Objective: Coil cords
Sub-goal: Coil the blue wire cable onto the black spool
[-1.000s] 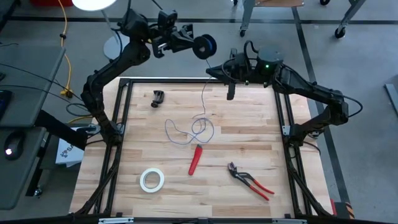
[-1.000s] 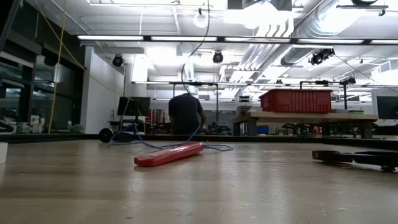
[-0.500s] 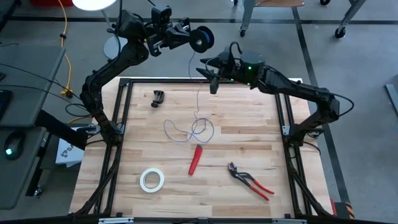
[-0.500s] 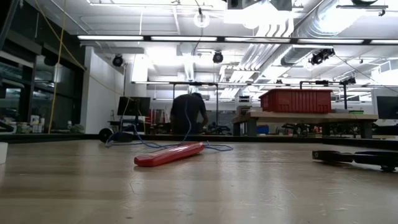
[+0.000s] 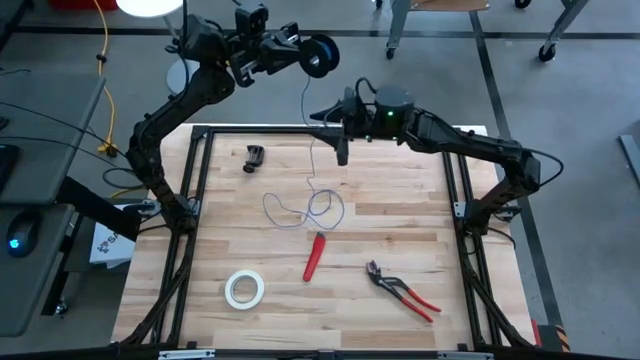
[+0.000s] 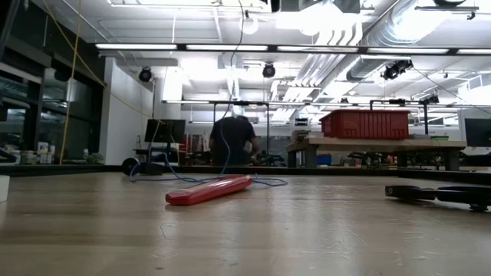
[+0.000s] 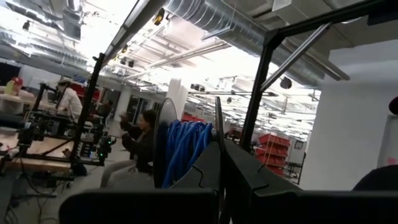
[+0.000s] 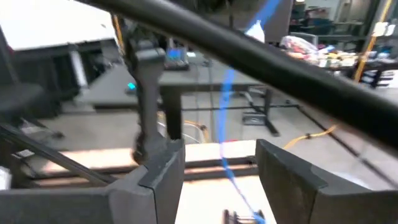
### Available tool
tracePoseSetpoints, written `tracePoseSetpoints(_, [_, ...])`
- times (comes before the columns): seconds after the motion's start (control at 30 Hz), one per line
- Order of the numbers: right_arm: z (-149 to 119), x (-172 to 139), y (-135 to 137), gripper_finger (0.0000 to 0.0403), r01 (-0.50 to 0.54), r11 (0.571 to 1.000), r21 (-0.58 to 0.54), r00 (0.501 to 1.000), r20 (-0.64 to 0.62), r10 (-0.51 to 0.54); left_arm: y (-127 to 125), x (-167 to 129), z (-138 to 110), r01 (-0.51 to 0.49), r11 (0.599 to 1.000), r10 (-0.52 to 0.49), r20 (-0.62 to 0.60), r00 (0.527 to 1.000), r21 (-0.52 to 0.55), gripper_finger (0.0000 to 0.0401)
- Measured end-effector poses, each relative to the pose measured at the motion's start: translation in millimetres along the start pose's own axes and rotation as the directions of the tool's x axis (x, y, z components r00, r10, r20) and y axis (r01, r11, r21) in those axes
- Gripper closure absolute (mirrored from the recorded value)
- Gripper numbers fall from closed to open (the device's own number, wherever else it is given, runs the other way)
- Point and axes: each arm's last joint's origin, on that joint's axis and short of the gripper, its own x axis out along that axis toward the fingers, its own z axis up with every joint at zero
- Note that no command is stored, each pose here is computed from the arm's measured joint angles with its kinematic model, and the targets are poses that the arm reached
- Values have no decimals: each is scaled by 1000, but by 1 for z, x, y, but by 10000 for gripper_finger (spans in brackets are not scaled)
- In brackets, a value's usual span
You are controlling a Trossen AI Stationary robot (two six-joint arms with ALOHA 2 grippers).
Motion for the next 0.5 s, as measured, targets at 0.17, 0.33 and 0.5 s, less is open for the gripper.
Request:
tracePoseSetpoints(0.17, [-9, 9, 0, 214, 83, 988, -132, 995, -36, -89, -3, -1, 2, 0, 1000, 0, 2, 1000, 1, 401])
tracePoseSetpoints(0.33, [-10, 9, 0, 221, 54, 984, -168, 997, -50, -63, -5, -5, 6, -9, 1000, 9, 8, 1000, 8, 401])
tracePoseSetpoints(0.5, [-12, 9, 2, 238, 38, 991, -129, 997, -65, -47, -4, -9, 9, -20, 1000, 20, 13, 1000, 22, 401])
